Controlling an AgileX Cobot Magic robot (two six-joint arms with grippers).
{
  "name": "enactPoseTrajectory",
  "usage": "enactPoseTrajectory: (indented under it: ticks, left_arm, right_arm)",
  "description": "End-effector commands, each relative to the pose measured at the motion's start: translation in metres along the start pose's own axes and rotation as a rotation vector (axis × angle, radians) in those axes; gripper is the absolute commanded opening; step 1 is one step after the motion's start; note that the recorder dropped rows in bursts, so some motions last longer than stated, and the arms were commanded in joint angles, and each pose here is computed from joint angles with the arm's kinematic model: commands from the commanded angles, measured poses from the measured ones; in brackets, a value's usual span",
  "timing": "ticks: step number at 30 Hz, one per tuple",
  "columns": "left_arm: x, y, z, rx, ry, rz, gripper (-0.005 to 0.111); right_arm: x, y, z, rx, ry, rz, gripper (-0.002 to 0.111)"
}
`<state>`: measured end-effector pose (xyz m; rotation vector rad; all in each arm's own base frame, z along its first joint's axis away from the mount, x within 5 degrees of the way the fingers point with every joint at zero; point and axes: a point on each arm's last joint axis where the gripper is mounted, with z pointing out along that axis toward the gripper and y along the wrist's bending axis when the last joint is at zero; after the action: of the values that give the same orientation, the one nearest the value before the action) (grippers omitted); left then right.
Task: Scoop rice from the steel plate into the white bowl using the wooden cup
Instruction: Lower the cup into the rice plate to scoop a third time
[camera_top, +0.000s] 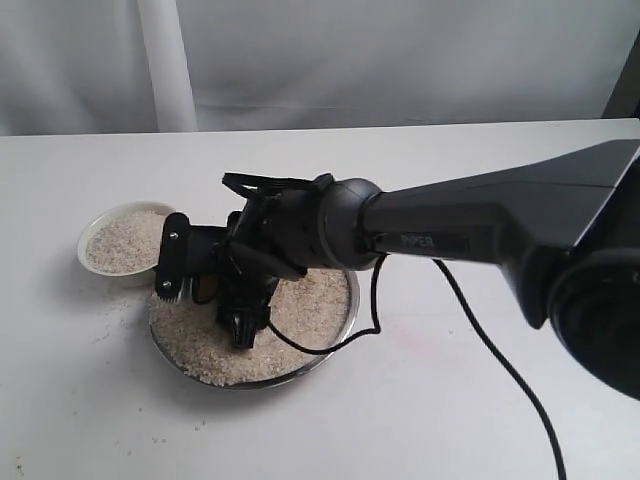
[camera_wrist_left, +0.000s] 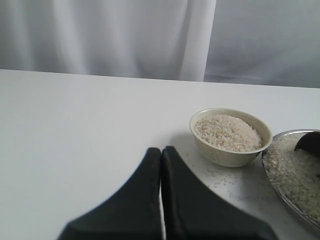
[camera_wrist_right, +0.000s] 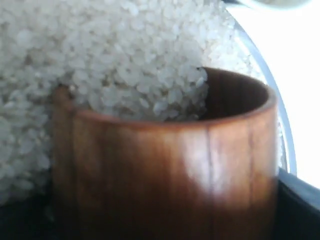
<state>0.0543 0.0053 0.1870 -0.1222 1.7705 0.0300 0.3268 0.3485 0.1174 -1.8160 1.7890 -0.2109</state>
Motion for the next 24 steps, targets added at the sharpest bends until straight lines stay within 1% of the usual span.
enactPoseTrajectory:
  ticks: [1, 4, 8, 14, 24]
  left_arm:
    - [0.000, 0.000, 0.000, 0.007, -0.007, -0.002, 0.000]
    - [0.000, 0.000, 0.000, 0.007, -0.007, -0.002, 0.000]
    - [0.000, 0.000, 0.000, 0.007, -0.007, -0.002, 0.000]
    - [0.000, 0.000, 0.000, 0.007, -0.007, -0.002, 0.000]
    - [0.000, 0.000, 0.000, 0.007, -0.007, -0.002, 0.000]
  right_arm:
    - [0.012, 0.002, -0.003, 0.008, -0.088, 0.053, 0.000]
    - [0.019, 0.003, -0.008, 0.025, -0.182, 0.117, 0.000]
    - [0.027, 0.006, -0.016, 0.047, -0.256, 0.148, 0.000]
    - [0.037, 0.002, -0.020, 0.067, -0.284, 0.173, 0.000]
    - [0.033, -0.002, -0.027, 0.092, -0.325, 0.165, 0.000]
